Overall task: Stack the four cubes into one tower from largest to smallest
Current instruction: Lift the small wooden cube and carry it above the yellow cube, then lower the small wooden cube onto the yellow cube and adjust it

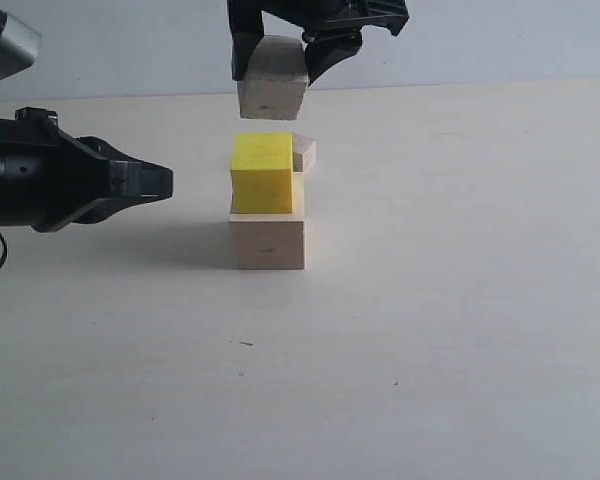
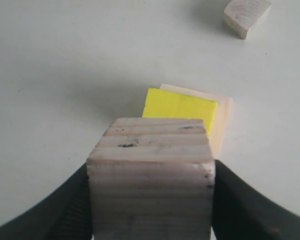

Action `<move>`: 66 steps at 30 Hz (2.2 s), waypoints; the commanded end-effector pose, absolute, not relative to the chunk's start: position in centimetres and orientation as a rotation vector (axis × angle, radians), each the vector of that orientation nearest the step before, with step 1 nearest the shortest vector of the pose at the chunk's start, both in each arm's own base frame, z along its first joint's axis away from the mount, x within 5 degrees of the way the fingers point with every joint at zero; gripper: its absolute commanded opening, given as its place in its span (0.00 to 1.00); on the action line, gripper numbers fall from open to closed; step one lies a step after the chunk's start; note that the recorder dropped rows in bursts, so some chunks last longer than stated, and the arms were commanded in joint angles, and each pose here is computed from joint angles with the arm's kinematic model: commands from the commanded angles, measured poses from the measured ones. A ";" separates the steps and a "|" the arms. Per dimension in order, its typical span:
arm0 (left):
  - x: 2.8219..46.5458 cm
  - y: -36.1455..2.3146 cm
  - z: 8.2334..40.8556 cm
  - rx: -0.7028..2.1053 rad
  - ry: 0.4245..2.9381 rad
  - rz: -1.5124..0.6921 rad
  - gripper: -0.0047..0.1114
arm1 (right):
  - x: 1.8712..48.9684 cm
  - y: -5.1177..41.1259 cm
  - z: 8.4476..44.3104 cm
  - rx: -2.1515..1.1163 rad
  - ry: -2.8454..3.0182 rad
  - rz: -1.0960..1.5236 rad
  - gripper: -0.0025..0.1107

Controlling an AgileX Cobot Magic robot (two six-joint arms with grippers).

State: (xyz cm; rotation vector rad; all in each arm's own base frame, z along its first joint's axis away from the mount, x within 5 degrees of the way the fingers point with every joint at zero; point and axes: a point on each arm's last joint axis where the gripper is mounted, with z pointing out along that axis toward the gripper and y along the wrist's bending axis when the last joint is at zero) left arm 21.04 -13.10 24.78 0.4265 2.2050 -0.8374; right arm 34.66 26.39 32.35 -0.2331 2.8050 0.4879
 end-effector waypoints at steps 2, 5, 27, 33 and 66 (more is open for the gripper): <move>20.8 -13.2 24.9 0.425 2.201 -0.844 0.04 | 34.6 27.4 31.4 -0.238 2.820 0.467 0.02; 20.8 -13.2 24.9 0.430 2.202 -0.851 0.04 | 35.0 27.3 30.8 -0.219 2.825 0.416 0.02; 20.4 -13.5 24.9 0.459 2.208 -0.905 0.04 | 35.6 27.9 28.8 -0.108 2.885 0.418 0.02; 20.4 -13.5 24.9 0.461 2.208 -0.907 0.04 | 35.6 27.8 28.8 -0.088 2.883 0.406 0.02; 20.3 -13.6 24.9 0.472 2.207 -0.916 0.04 | 37.1 27.9 29.0 -0.152 2.832 0.440 0.02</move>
